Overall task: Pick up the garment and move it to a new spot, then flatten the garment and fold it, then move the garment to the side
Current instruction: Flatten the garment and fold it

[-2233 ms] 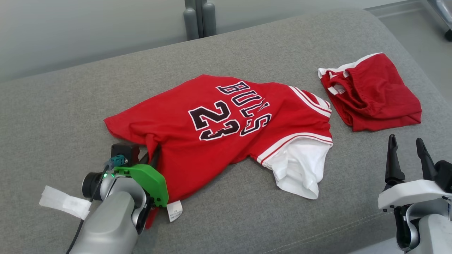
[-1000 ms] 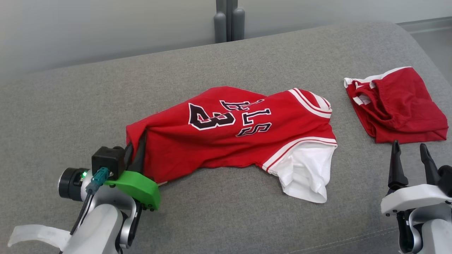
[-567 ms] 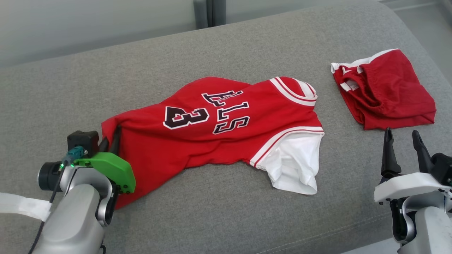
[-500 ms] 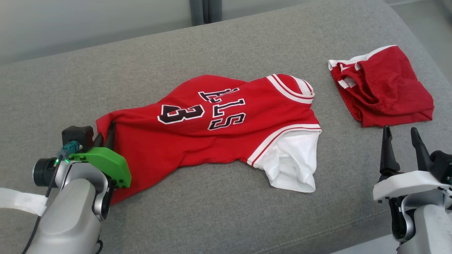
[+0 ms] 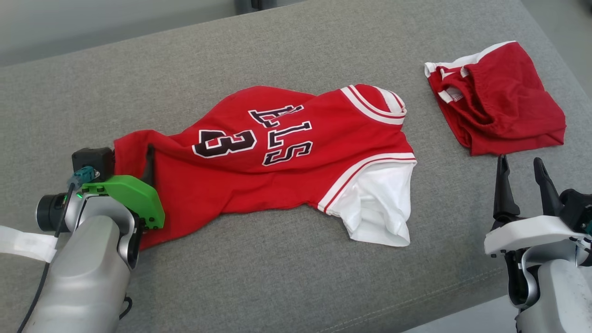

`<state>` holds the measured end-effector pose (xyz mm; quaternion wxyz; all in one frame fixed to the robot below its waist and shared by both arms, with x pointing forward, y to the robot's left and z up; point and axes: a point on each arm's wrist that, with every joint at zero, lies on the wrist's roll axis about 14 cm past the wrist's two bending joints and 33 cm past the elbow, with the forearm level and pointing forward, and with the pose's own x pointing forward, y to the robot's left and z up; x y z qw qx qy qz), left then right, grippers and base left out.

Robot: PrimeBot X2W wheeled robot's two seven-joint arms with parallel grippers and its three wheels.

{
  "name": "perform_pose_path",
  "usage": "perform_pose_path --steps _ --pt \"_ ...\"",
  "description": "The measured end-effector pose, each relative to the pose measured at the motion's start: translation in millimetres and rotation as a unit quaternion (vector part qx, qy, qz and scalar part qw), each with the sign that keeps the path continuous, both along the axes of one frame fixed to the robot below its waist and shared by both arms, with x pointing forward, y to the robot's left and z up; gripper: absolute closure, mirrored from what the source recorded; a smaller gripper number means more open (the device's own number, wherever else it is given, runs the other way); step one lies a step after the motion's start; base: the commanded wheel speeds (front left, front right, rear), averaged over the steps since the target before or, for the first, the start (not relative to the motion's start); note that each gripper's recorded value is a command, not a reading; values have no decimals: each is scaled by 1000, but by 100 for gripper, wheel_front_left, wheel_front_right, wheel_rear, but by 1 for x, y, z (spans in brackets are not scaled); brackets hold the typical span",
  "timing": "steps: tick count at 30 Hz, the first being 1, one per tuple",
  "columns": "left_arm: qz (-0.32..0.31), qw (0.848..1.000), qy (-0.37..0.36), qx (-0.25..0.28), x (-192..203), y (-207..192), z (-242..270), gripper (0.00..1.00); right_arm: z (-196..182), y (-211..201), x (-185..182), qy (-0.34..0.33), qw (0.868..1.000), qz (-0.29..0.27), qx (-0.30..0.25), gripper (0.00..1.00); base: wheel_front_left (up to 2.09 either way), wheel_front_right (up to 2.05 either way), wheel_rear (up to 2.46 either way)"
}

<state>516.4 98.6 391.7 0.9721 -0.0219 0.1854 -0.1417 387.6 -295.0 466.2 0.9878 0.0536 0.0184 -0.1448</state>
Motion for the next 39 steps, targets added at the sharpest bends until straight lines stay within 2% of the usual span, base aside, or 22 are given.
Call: perform_pose_path --steps 3,8,17,30,39 --pt "10 1000 -3 -4 0 7 4 0 0 3 3 -3 1000 5 2 0 0 0 0" --pt "39 997 -53 -38 2 23 38 0 6 10 7 -13 1000 14 4 0 0 0 0" --pt "79 991 -81 -77 -47 50 53 0 16 32 2 -30 999 44 9 0 0 0 0" --pt "106 979 -129 -114 -125 48 77 0 42 74 -16 -69 992 108 6 0 0 0 0" --pt "132 974 -138 -126 -152 52 80 0 35 94 -30 -62 989 136 20 0 0 0 0"
